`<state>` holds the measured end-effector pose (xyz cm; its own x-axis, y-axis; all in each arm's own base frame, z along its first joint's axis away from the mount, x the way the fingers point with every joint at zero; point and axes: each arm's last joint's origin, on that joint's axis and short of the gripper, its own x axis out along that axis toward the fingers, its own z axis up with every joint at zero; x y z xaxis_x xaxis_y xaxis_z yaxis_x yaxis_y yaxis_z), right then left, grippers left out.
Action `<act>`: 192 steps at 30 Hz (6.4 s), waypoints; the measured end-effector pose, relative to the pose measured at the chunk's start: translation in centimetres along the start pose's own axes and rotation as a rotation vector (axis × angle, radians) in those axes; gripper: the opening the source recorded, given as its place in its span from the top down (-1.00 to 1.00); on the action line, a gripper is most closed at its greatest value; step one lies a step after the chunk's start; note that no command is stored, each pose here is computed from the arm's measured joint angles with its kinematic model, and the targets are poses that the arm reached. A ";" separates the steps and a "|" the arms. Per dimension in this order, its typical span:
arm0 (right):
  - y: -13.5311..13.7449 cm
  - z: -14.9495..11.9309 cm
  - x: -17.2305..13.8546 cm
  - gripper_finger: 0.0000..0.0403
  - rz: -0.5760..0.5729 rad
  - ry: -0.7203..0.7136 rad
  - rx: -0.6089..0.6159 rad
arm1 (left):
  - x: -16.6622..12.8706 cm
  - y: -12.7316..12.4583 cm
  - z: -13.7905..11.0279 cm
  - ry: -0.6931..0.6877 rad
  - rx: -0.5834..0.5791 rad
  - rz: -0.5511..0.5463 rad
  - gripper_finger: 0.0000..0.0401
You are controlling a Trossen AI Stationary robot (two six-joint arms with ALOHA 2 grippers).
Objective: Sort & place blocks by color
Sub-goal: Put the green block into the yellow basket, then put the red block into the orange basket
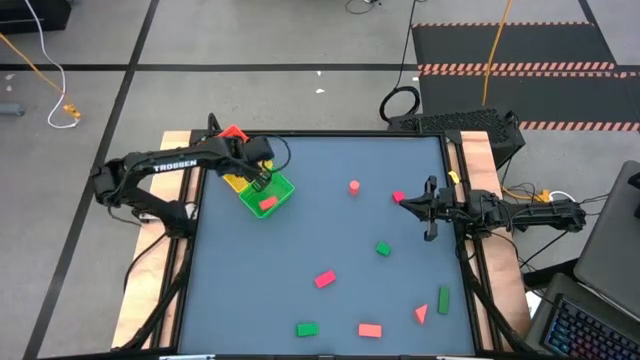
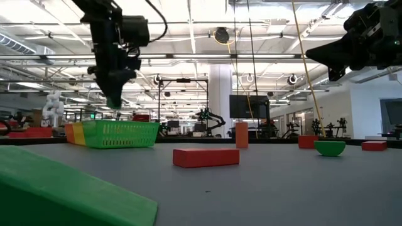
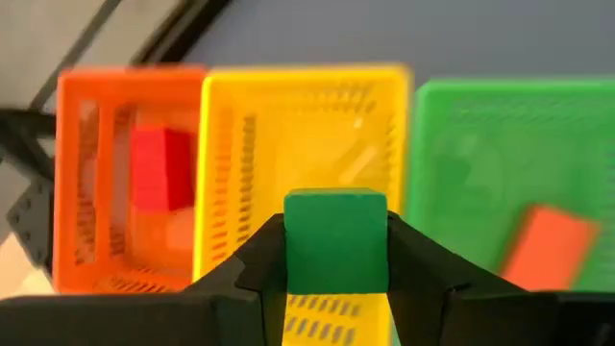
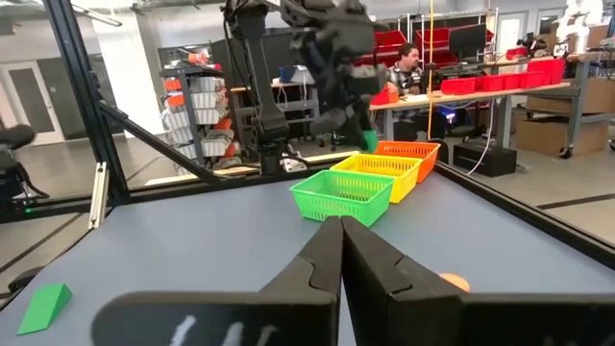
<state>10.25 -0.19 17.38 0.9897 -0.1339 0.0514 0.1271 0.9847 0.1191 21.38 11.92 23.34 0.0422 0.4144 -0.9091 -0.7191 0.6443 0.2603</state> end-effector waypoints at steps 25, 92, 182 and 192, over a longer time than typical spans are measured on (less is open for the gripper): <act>0.0 0.0 0.0 1.00 -0.001 0.002 0.000 | 2.0 1.1 -0.4 0.031 -0.082 -0.067 -0.71; -3.0 -0.2 8.3 0.00 -0.805 1.032 0.300 | -7.3 -12.7 2.1 -0.938 0.409 -0.748 -0.20; -5.5 -5.6 5.9 -0.21 -0.532 0.874 -0.108 | -8.7 -13.8 -0.8 -0.857 0.542 -0.771 -0.20; -5.4 -6.0 5.6 0.19 -0.488 0.879 -0.079 | -8.7 -13.8 -0.8 -0.856 0.540 -0.773 -0.20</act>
<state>15.54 -5.54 11.03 0.5220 -0.4264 -0.7387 0.5039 0.8529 -0.1362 30.40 -1.14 27.39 0.8995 -0.0331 -0.4356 0.0564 0.9976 0.0407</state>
